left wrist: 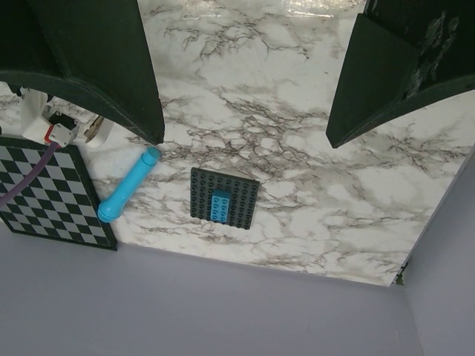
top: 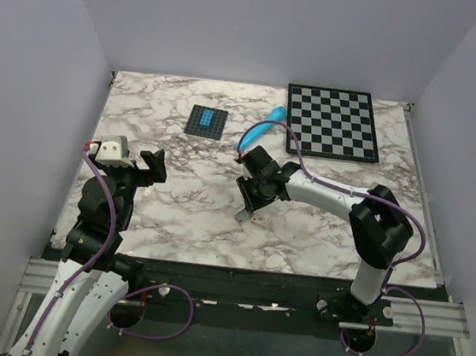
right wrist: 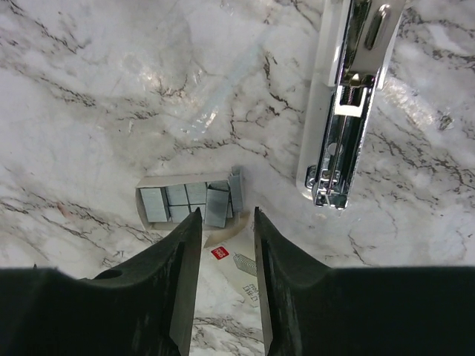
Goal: Load the staples into the stapler
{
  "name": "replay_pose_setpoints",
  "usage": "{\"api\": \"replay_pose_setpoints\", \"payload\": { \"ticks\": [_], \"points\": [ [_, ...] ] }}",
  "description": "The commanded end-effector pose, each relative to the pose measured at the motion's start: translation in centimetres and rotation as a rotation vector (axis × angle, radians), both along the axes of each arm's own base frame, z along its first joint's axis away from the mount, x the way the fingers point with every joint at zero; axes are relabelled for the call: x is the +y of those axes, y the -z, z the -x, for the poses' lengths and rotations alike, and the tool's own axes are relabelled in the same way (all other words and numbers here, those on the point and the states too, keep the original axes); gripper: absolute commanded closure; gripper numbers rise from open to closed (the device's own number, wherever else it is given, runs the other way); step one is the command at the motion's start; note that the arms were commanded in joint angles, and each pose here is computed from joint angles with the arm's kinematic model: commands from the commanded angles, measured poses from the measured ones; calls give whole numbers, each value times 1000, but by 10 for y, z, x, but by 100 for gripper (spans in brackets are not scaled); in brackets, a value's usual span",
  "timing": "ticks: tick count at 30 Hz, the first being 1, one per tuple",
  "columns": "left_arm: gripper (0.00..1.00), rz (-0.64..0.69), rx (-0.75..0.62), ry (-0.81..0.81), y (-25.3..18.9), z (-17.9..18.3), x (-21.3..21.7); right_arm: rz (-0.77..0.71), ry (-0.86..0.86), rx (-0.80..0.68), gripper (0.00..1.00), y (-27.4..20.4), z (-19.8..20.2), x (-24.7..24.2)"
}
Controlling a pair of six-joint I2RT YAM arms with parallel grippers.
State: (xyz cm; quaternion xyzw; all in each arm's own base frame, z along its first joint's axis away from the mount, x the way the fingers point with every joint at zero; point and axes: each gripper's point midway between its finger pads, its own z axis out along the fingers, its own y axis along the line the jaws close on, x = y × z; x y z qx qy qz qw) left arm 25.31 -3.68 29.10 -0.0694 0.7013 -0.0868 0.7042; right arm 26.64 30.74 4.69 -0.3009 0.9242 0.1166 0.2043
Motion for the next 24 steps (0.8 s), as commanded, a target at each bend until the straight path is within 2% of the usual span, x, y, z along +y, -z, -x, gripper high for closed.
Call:
{"api": "replay_pose_setpoints", "payload": {
  "ticks": [1, 9, 24],
  "points": [
    [1, 16, -12, 18, -1, -1, -3, -1, -5, 72, 56, 15, 14, -2],
    [1, 19, -16, 19, -2, 0, -3, -4, -15, 112, 54, 22, 22, -1],
    [1, 22, -22, 22, -4, 0, -3, -117, -102, 191, 55, 10, 45, 20]
  ]
}}
